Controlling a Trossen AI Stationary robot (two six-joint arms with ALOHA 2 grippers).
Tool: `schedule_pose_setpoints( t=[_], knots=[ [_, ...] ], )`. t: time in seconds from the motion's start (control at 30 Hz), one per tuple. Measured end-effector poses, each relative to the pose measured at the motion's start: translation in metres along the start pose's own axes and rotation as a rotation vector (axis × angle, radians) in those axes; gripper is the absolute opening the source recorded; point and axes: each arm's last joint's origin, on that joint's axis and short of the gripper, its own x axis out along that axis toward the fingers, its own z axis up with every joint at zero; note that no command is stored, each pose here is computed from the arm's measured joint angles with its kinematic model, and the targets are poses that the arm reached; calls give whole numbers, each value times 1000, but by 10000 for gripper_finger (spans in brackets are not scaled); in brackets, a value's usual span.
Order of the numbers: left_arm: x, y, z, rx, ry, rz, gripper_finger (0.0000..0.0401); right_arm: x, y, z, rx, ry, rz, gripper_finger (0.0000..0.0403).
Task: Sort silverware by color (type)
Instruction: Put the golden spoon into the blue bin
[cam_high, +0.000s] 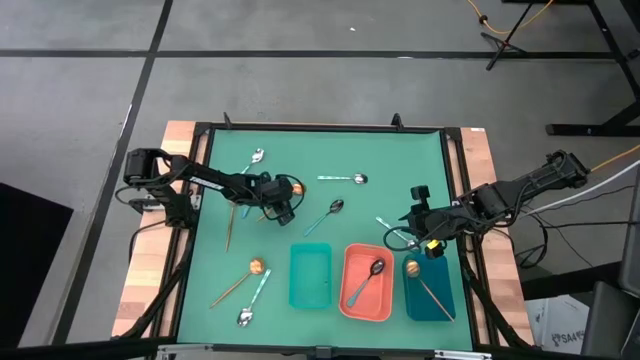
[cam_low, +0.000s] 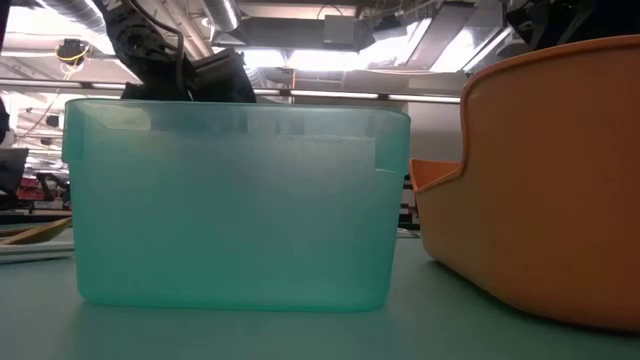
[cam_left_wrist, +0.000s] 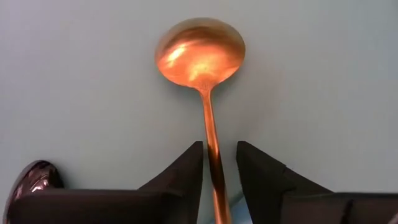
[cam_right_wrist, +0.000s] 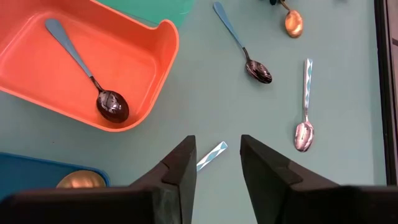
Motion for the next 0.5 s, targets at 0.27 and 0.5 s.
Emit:
schedule_pose_setpoints(
  t=[0.27, 0.5],
  knots=[
    [1, -2, 5, -19, -56, -19, 22, 0, 0, 0, 9, 0, 0, 117],
    [-6, -5, 16, -57, -105, -51, 13, 0, -1, 0, 119, -4, -38, 117]
  ],
)
